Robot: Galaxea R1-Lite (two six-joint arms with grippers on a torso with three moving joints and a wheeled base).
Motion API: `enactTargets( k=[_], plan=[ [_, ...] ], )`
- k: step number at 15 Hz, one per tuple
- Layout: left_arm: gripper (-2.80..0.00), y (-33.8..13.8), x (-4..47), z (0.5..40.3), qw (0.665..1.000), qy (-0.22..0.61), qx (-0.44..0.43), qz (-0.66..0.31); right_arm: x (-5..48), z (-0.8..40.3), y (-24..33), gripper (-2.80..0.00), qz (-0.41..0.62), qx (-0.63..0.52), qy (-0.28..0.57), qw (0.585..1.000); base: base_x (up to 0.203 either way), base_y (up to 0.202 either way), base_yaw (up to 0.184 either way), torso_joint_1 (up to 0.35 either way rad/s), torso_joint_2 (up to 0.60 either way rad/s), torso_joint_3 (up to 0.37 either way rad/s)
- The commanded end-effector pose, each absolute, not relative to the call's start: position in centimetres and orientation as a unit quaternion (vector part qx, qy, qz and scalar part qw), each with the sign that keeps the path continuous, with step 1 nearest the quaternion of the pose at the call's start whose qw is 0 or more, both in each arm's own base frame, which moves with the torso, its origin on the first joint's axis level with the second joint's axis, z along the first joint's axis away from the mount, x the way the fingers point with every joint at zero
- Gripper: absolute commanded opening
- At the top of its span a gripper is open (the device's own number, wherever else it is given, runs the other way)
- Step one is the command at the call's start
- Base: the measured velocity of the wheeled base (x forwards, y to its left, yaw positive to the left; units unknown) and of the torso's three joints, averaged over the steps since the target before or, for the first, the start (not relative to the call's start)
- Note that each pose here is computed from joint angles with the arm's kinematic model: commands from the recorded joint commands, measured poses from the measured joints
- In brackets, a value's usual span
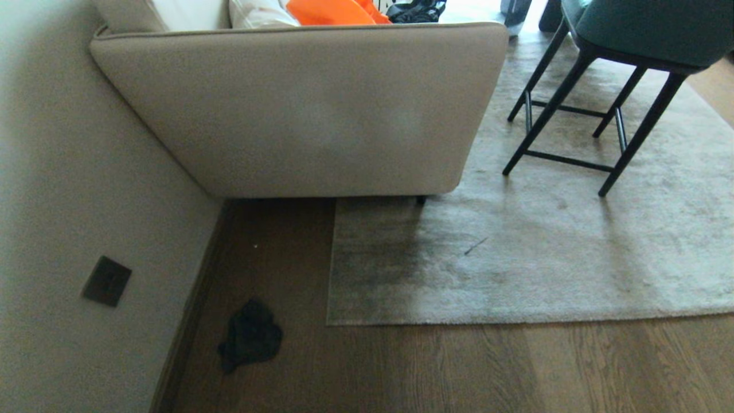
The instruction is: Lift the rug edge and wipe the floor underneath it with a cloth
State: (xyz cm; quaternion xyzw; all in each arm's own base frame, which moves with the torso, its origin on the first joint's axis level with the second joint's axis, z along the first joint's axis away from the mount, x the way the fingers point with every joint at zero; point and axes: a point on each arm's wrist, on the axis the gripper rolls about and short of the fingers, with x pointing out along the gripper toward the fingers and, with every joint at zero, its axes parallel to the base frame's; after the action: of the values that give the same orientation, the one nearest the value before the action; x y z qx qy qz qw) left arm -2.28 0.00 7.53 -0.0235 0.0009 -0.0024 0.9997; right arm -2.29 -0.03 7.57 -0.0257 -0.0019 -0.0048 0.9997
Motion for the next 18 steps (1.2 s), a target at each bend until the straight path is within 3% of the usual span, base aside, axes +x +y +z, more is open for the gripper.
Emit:
enactTargets(
  k=[1, 18],
  plan=[
    [-2.8, 0.0, -2.28, 7.53, 1.0, 0.001, -0.024, -0.002, -2.28, 7.58, -0.03, -2.8, -0.005, -0.026, -0.001, 1.0, 0.0, 0.0, 0.0, -0.002, 0.0, 0.197],
    [-2.8, 0.0, -2.28, 7.53, 1.0, 0.001, -0.024, -0.002, -2.28, 7.58, -0.03, -2.8, -0.005, -0.026, -0.001, 1.0, 0.0, 0.0, 0.0, 0.003, 0.0, 0.203]
  ],
)
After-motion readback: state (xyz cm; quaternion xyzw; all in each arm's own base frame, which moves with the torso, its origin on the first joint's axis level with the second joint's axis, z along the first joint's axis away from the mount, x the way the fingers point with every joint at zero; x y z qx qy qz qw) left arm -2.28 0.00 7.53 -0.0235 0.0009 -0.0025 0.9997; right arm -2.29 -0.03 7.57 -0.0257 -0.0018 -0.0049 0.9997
